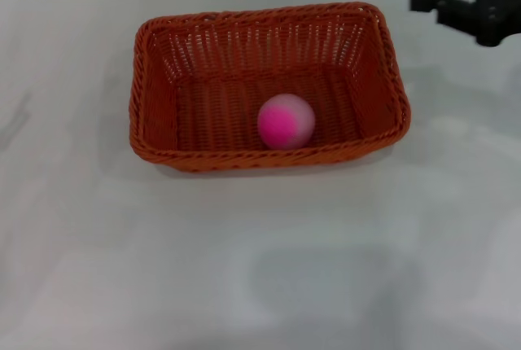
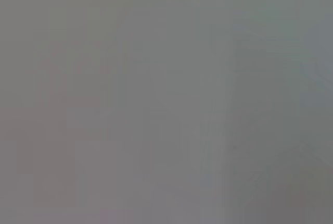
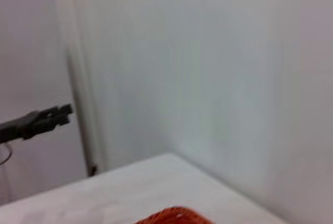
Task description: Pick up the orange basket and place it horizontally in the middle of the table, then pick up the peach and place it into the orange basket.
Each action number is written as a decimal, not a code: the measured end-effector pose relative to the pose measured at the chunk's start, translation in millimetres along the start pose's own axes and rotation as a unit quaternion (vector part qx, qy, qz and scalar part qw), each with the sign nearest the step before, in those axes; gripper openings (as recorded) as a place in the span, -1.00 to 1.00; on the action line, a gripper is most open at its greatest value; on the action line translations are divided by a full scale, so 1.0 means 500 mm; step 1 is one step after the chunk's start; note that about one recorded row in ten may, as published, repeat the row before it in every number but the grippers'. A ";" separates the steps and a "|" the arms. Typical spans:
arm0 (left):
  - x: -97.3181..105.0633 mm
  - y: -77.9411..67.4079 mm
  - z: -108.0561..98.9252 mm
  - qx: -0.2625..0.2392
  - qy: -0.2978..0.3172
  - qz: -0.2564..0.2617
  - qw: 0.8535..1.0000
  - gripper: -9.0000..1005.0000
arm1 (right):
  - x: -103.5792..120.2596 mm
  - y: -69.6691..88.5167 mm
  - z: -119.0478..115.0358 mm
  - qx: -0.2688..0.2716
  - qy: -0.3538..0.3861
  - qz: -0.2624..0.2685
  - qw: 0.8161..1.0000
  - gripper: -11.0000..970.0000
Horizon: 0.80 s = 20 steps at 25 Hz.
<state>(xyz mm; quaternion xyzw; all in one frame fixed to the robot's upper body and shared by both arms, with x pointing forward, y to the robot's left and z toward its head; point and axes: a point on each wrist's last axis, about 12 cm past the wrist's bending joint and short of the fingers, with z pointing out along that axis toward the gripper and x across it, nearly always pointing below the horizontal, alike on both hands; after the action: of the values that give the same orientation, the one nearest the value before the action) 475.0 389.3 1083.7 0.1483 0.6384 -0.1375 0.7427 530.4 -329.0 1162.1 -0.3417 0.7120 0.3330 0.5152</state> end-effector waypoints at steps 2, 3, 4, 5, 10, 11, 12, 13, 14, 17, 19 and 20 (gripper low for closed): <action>0.000 0.002 0.001 -0.004 0.000 0.000 1.000 0.57 | 0.016 -0.002 -0.018 0.015 -0.018 0.003 1.000 -0.61; 0.001 0.003 0.001 -0.007 0.001 0.000 1.000 0.57 | 0.028 -0.005 -0.030 0.027 -0.029 0.007 0.999 -0.61; 0.001 0.004 0.001 -0.009 0.003 0.000 1.000 0.57 | 0.038 -0.008 -0.040 0.038 -0.041 0.010 0.998 -0.61; 0.002 0.005 0.001 -0.010 0.004 0.000 1.000 0.57 | 0.051 -0.011 -0.050 0.050 -0.055 0.013 0.997 -0.61; 0.003 0.007 0.007 -0.016 0.006 -0.001 1.000 0.57 | 0.119 -0.019 -0.103 0.119 -0.114 0.027 0.986 -0.60; 0.004 0.008 0.007 -0.018 0.007 -0.002 1.000 0.57 | 0.129 -0.018 -0.109 0.128 -0.118 0.029 0.984 -0.60; 0.005 0.009 0.006 -0.021 0.008 -0.003 1.000 0.57 | 0.139 -0.016 -0.113 0.135 -0.121 0.028 0.983 -0.60; 0.006 0.011 0.004 -0.024 0.009 -0.003 1.000 0.57 | 0.151 -0.012 -0.118 0.143 -0.124 0.028 0.982 -0.59; 0.006 0.012 0.001 -0.029 0.010 -0.004 1.000 0.57 | 0.161 -0.009 -0.122 0.149 -0.127 0.027 0.980 -0.59; 0.009 0.014 -0.004 -0.037 0.012 -0.005 0.999 0.57 | 0.191 0.005 -0.139 0.177 -0.134 0.017 0.975 -0.58; 0.009 0.015 -0.004 -0.037 0.013 -0.005 0.999 0.57 | 0.211 0.015 -0.152 0.200 -0.142 0.016 0.969 -0.58; 0.008 0.015 -0.004 -0.038 0.012 -0.005 0.999 0.57 | 0.222 0.018 -0.160 0.216 -0.150 0.020 0.965 -0.58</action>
<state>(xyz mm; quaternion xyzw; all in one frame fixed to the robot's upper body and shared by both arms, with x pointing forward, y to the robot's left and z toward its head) 477.0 397.0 1079.7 0.1189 0.6527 -0.1150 0.7394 456.2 -405.9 1076.5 -0.1545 0.6880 0.2292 0.6710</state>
